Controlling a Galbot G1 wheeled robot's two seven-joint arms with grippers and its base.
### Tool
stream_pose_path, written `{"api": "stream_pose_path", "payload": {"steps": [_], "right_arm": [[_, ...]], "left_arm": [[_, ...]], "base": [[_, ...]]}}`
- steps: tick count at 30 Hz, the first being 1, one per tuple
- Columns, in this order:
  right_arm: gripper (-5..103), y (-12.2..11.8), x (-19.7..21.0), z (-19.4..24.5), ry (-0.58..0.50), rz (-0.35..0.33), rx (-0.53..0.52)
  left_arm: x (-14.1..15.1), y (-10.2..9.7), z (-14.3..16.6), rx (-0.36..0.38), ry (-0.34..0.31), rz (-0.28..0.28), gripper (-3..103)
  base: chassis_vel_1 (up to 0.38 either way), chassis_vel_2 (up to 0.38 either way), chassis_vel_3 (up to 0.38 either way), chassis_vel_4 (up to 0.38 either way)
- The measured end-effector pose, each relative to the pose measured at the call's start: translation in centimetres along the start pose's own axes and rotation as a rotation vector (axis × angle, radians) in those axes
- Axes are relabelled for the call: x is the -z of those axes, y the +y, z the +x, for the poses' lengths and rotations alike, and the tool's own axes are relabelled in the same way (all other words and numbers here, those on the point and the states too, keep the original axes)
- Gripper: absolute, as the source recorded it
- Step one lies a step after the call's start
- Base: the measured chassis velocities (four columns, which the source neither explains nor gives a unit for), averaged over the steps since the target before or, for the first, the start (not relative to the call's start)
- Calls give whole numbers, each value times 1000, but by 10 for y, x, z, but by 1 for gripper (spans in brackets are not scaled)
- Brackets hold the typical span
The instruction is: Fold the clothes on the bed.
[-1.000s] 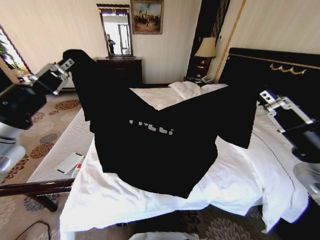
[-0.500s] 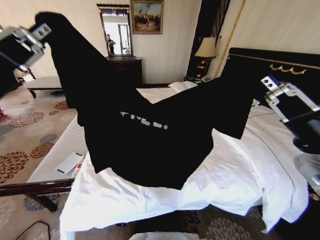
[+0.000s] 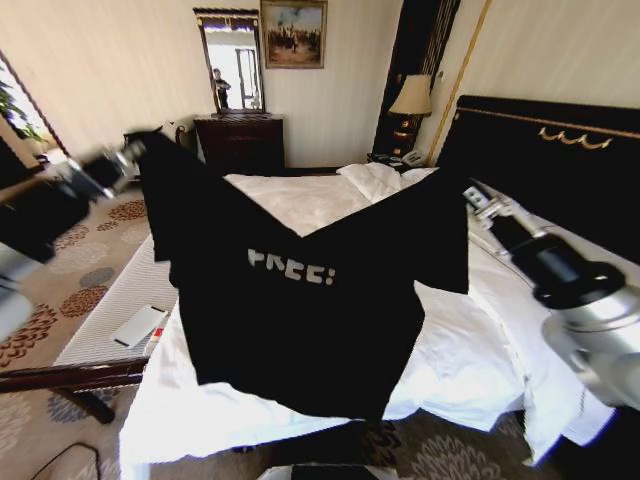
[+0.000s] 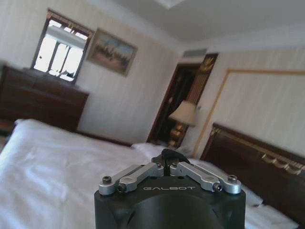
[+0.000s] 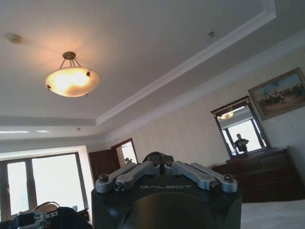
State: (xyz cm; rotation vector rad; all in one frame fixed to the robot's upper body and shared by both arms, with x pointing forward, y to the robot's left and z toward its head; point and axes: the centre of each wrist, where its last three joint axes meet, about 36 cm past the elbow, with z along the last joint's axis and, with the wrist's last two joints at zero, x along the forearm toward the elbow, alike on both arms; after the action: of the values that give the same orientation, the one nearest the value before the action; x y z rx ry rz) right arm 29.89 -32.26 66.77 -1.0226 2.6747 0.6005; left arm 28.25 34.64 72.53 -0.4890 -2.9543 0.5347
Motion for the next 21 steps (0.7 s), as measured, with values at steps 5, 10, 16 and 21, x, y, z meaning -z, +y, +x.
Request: {"api": "stream_pose_path", "payload": {"steps": [5, 10, 16, 21], "right_arm": [[0, -42, -13, -11, 107, 33, -172], [0, -90, -24, -18, 160, 74, -205], [0, -135, -53, -37, 114, 21, -250], [0, -172, -93, -60, 93, -13, -327]], "left_arm": [[-37, 3, -19, 54, 120, -33, 0], [-58, 21, -49, 66, 145, -57, 0], [-65, 57, -92, 123, 136, -67, 0], [-83, 85, -131, 179, 161, -51, 0]], "base": [[0, 0, 0, 0], [0, 0, 0, 0], [0, 0, 0, 0], [0, 0, 0, 0]]}}
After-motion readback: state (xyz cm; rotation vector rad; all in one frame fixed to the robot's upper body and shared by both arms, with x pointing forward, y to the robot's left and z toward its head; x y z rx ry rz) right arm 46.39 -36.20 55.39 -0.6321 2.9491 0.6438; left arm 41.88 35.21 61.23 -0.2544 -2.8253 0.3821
